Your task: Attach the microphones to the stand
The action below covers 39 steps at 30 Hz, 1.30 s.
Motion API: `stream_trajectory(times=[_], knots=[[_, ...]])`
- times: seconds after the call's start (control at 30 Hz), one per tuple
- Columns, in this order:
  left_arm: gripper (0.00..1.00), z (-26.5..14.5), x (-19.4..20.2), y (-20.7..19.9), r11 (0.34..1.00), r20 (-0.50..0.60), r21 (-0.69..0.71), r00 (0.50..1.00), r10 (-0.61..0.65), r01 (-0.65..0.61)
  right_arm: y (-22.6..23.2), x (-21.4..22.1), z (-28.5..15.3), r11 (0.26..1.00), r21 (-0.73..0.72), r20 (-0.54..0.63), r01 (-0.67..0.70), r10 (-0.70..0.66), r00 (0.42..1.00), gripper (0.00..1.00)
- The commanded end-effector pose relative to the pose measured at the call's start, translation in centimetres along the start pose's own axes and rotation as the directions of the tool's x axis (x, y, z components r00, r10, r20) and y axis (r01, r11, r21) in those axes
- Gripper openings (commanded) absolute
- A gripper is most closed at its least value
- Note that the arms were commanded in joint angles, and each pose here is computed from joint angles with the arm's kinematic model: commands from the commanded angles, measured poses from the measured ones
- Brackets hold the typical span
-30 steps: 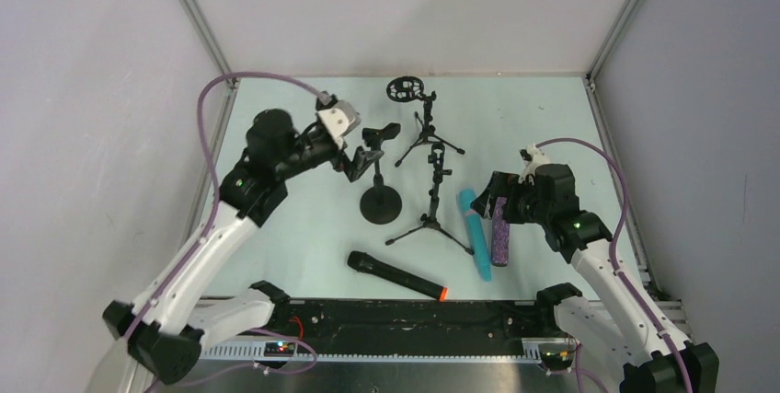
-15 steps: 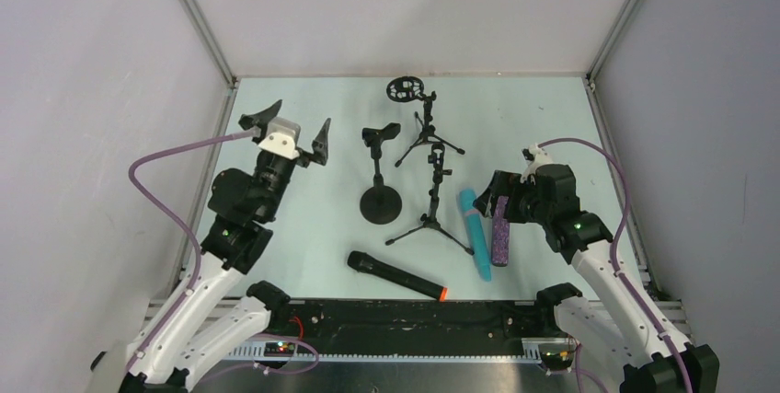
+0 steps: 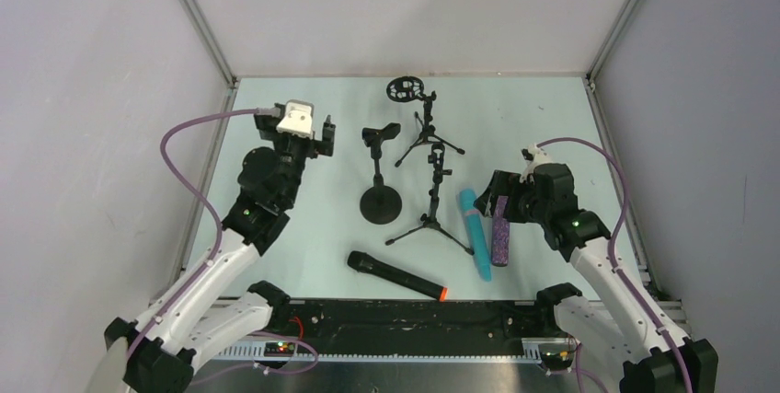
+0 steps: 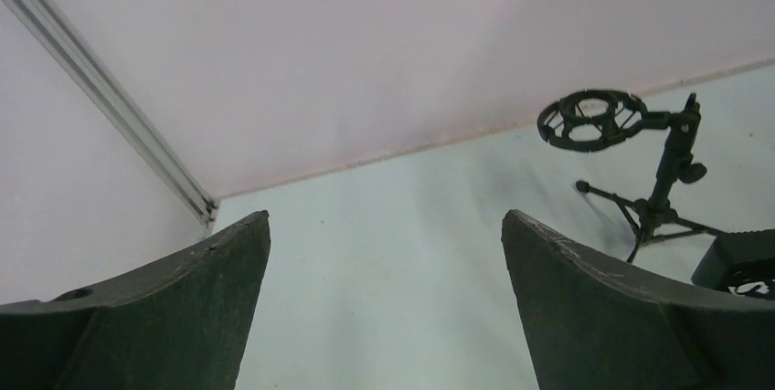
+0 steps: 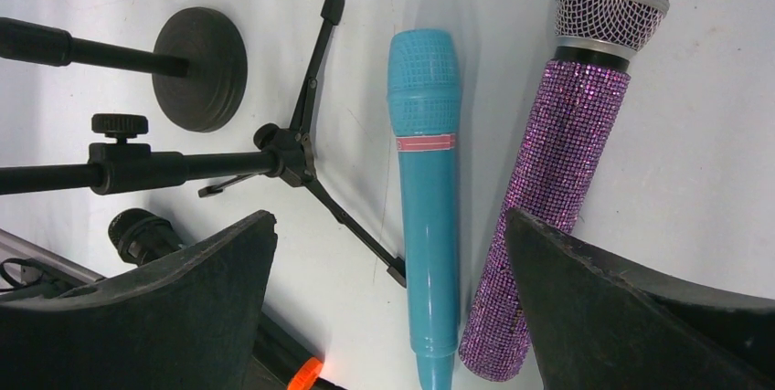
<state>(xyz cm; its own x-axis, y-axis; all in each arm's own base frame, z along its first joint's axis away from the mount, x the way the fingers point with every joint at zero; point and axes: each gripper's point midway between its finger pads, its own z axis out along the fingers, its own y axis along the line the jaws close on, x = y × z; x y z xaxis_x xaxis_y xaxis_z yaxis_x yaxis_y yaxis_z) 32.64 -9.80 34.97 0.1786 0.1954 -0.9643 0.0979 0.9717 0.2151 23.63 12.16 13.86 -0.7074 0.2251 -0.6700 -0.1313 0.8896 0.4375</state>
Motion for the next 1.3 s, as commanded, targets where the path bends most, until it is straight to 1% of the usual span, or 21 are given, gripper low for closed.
stream_trajectory(times=[0.0, 0.17, 0.23, 0.27, 0.3, 0.33, 0.37, 0.4, 0.47, 0.53, 0.67, 0.87, 0.93, 0.97, 1.0, 1.03, 1.07, 1.13, 1.17, 1.2, 1.27], knots=[[1.0, 1.3, 1.0, 0.1, 0.995, -0.072, -0.004, 0.992, -0.1, 0.1, -0.4, 0.1, 0.2, 1.0, 0.024, -0.005, 0.009, -0.009, 1.0, 1.0], [1.0, 2.7, 2.4, -0.5, 0.963, -0.15, 0.035, 0.954, -0.261, 0.269, -0.6, 0.3, 0.3, 0.999, 0.036, -0.014, 0.01, -0.009, 1.0, 1.0], [1.0, 3.0, 3.9, -0.5, 0.932, -0.215, 0.03, 0.913, -0.347, 0.361, -0.6, 0.3, 0.4, 0.999, 0.04, -0.014, 0.01, -0.009, 1.0, 1.0], [1.0, 3.5, 4.4, -0.5, 0.894, -0.249, 0.031, 0.869, -0.427, 0.448, -0.6, 0.3, 0.4, 0.999, 0.04, -0.014, 0.01, -0.01, 1.0, 1.0], [1.0, 3.4, 5.4, -0.6, 0.874, -0.296, 0.022, 0.839, -0.457, 0.485, -0.7, 0.3, 0.4, 0.999, 0.043, -0.013, 0.01, -0.01, 1.0, 1.0], [1.0, 3.8, 6.3, -0.4, 0.828, -0.335, -0.004, 0.78, -0.529, 0.56, -0.6, 0.3, 0.4, 0.999, 0.044, -0.014, 0.01, -0.01, 1.0, 1.0], [1.0, 3.9, 6.8, -0.4, 0.803, -0.361, -0.018, 0.745, -0.56, 0.595, -0.7, 0.4, 0.5, 0.999, 0.047, -0.016, 0.011, -0.01, 1.0, 1.0], [1.0, 4.2, 7.9, -0.3, 0.756, -0.394, -0.046, 0.683, -0.615, 0.654, -0.6, 0.3, 0.5, 0.999, 0.046, -0.015, 0.011, -0.01, 1.0, 1.0], [1.0, 4.7, 8.8, -0.5, 0.699, -0.431, -0.064, 0.612, -0.663, 0.712, -0.7, 0.4, 0.7, 0.999, 0.052, -0.017, 0.013, -0.012, 1.0, 1.0], [1.0, 5.3, 9.2, -0.6, 0.669, -0.449, -0.079, 0.573, -0.686, 0.739, -0.9, 0.3, 0.7, 0.998, 0.067, -0.014, 0.012, -0.011, 1.0, 1.0], [1.0, 6.5, 8.0, 0.4, 0.665, -0.411, -0.095, 0.579, -0.704, 0.741, -1.4, 0.2, 0.3, 0.995, 0.1, -0.006, 0.018, -0.017, 1.0, 1.0], [1.0, 8.5, 2.0, 3.2, 0.637, -0.25, -0.089, 0.602, -0.758, 0.765, -1.4, -0.2, 0.3, 0.994, 0.11, 0.008, 0.004, -0.005, 1.0, 1.0], [1.0, 9.2, 0.7, 3.9, 0.613, -0.194, -0.084, 0.591, -0.783, 0.785, -1.1, -0.4, 0.4, 0.996, 0.094, 0.008, 0.001, -0.002, 1.0, 1.0], [1.0, 9.4, 0.7, 4.1, 0.59, -0.177, -0.094, 0.57, -0.803, 0.802, -0.9, -0.6, 0.4, 0.996, 0.085, 0.014, -0.004, 0.003, 1.0, 1.0], [1.0, 9.7, 0.1, 4.4, 0.581, -0.147, -0.075, 0.567, -0.811, 0.811, -0.8, -0.8, 0.4, 0.997, 0.079, 0.021, -0.011, 0.009, 1.0, 1.0], [1.0, 9.6, 1.1, 4.2, 0.556, -0.156, -0.078, 0.541, -0.826, 0.827, -0.8, -1.1, 0.3, 0.996, 0.08, 0.036, -0.033, 0.03, 0.999, 1.0], [1.0, 9.7, 1.6, 4.0, 0.546, -0.146, -0.054, 0.534, -0.833, 0.836, -0.9, -1.4, 0.2, 0.995, 0.085, 0.051, -0.045, 0.041, 0.998, 1.0], [1.0, 9.8, 2.2, 3.5, 0.441, -0.154, -0.004, 0.436, -0.887, 0.897, -1.1, -2.0, -0.1, 0.993, 0.086, 0.076, -0.085, 0.079, 0.994, 1.0], [1.0, 9.6, 2.5, 3.5, 0.417, -0.176, 0.026, 0.415, -0.893, 0.909, -1.2, -2.1, -0.2, 0.991, 0.086, 0.083, -0.104, 0.097, 0.992, 1.0], [1.0, 9.5, 2.8, 2.8, 0.373, -0.209, 0.058, 0.377, -0.902, 0.926, -1.4, -2.2, -0.2, 0.989, 0.081, 0.086, -0.12, 0.113, 0.99, 1.0], [1.0, 9.4, 3.7, 3.0, 0.342, -0.234, 0.059, 0.346, -0.909, 0.938, -1.4, -2.5, -0.1, 0.989, 0.057, 0.086, -0.137, 0.132, 0.988, 1.0]])
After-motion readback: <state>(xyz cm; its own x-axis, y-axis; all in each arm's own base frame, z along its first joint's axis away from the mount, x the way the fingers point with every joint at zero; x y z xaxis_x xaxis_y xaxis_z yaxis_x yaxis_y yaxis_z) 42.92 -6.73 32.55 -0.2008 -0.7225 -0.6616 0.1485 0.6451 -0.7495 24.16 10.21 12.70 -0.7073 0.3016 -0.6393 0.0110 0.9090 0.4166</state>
